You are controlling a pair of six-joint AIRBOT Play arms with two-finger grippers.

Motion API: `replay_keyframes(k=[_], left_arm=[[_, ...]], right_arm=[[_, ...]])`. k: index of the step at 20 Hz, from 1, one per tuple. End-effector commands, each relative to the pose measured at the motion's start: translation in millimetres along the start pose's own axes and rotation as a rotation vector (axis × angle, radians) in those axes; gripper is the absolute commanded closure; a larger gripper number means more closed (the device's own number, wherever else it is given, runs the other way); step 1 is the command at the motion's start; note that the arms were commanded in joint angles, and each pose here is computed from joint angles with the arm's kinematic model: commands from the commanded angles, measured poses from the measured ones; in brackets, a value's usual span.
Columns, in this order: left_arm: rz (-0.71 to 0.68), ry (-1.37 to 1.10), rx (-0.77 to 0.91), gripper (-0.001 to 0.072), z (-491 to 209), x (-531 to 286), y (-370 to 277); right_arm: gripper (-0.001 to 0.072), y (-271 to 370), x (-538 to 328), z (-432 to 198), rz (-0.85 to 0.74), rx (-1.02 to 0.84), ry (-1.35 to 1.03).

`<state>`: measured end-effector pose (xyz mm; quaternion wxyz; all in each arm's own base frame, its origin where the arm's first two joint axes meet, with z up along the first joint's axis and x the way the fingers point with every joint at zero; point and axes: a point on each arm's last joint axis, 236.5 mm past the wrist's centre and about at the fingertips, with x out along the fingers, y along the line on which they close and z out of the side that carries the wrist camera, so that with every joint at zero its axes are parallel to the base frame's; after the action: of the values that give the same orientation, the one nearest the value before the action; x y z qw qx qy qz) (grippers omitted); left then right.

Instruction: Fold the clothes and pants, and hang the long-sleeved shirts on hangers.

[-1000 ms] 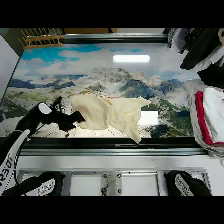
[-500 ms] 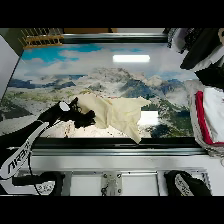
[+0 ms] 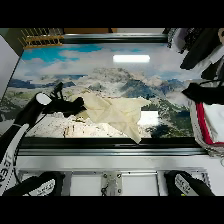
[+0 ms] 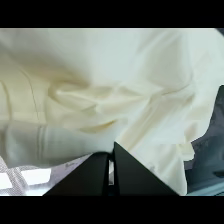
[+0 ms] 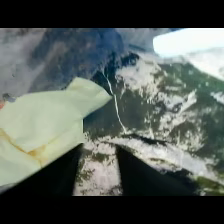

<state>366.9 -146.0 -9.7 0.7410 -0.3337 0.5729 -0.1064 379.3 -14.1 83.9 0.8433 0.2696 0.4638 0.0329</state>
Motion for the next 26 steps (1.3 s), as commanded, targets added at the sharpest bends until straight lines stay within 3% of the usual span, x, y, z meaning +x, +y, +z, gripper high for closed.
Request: replay_keyframes(k=[1, 2, 11, 13, 14, 15, 16, 20, 23, 26], left_arm=[[-0.034, -0.105, 0.037, 0.07, 17, -44, -9], [-0.04, -0.125, 0.039, 0.07, 20, -51, -10], [-0.045, -0.141, 0.049, 0.07, 20, -56, -13], [-0.045, -0.14, 0.049, 0.07, 20, -56, -13], [-0.045, -0.141, 0.049, 0.07, 20, -56, -13], [-0.045, -0.142, 0.049, 0.0701, 21, -56, -13], [-0.046, -0.146, 0.052, 0.07, 22, -58, -14], [-0.095, -0.311, 0.118, 0.0701, 67, -128, -48], [-0.163, -0.578, 0.244, 0.0701, 90, -241, -105], [-0.219, -0.829, 0.382, 0.0701, 66, -348, -160]], right_arm=[[0.0122, -30, 80, -54, 0.007, 0.155, 0.226], [0.0164, -34, 102, -62, 0.006, 0.162, 0.26], [0.0185, 22, 235, -62, 0.126, 0.158, 0.187], [0.0245, 29, 240, -51, 0.139, 0.128, 0.172], [0.0315, 32, 239, -43, 0.144, 0.11, 0.151], [0.055, 36, 235, -33, 0.155, 0.077, 0.128], [0.0704, 42, 228, -23, 0.168, 0.041, 0.107], [0.0703, 76, 137, 57, 0.179, -0.205, -0.052], [0.0703, 131, -1, 126, 0.209, -0.385, -0.298], [0.0703, 191, -155, 157, 0.243, -0.514, -0.623]])
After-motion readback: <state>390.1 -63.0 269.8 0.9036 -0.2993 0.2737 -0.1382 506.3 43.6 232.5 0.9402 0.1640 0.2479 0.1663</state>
